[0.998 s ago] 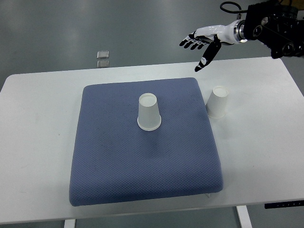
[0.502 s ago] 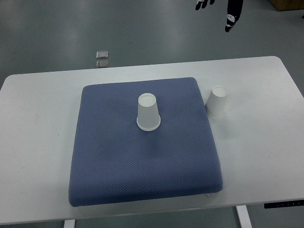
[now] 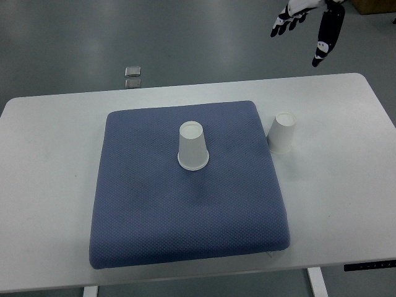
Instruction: Stack paper cups
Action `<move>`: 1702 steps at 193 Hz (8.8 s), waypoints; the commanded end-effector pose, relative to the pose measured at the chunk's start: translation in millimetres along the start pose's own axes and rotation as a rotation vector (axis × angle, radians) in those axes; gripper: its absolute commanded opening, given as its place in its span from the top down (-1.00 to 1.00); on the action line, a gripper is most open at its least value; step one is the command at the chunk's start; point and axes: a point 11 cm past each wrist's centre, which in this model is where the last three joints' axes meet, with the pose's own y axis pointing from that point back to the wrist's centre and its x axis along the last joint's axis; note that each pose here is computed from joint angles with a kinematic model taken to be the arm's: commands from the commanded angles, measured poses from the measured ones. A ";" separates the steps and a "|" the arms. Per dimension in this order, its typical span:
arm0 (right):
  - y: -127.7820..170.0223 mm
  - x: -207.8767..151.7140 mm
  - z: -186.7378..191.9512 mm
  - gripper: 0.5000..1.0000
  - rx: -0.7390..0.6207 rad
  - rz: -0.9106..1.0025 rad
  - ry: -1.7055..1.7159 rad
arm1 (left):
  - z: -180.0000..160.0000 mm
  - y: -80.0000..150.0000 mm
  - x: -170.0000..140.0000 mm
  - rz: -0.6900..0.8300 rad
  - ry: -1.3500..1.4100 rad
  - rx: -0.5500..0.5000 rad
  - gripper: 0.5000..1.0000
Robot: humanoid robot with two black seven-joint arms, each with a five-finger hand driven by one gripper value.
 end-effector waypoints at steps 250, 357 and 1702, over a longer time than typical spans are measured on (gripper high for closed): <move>-182.2 -128.3 24.4 -0.69 -0.147 -0.054 -0.182 | -0.8 0.0 0.2 0.002 0.001 0.001 -1.00; -189.9 -136.7 24.4 -0.62 -0.171 -0.060 -0.185 | -1.0 0.1 2.3 0.008 0.001 0.002 -1.00; -167.3 -51.3 -25.7 -0.66 0.792 0.478 -1.646 | 0.3 -0.1 -3.4 -0.009 -0.008 0.010 -1.00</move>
